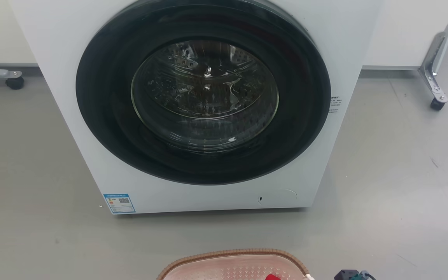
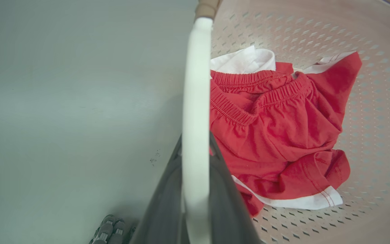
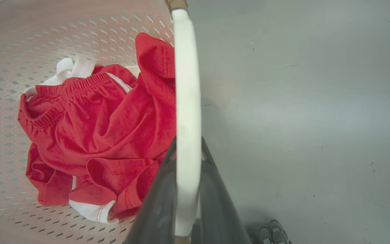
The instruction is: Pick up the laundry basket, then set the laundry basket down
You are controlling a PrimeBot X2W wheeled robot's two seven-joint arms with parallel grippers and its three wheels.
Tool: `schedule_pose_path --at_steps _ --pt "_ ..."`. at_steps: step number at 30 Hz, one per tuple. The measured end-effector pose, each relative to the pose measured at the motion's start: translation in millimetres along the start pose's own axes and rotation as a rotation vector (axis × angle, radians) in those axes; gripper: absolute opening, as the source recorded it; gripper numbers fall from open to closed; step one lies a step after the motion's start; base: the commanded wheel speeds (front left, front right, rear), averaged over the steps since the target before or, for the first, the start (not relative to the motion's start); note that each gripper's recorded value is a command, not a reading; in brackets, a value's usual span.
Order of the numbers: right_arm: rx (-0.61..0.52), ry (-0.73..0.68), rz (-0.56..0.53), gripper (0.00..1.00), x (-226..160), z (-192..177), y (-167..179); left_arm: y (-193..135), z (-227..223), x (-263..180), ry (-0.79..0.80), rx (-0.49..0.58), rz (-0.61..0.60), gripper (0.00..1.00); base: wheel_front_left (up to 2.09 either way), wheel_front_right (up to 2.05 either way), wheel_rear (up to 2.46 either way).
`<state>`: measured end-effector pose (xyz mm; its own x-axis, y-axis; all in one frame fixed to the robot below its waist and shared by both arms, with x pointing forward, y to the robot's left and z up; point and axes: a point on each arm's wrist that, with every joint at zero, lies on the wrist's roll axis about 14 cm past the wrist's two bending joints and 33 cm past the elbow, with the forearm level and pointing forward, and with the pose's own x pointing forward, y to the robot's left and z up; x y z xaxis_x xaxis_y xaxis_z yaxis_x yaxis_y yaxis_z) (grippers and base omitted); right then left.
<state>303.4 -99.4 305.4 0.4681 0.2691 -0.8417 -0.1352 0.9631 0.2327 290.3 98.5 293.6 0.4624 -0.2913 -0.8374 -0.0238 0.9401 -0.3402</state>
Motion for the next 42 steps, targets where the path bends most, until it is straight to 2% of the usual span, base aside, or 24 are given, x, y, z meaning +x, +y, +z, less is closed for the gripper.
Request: schedule_pose_path --at_steps 42 --pt "0.008 0.019 -0.005 0.00 6.7 2.2 -4.9 -2.9 -4.3 8.2 0.024 -0.031 0.001 0.00 0.00 0.00 0.00"
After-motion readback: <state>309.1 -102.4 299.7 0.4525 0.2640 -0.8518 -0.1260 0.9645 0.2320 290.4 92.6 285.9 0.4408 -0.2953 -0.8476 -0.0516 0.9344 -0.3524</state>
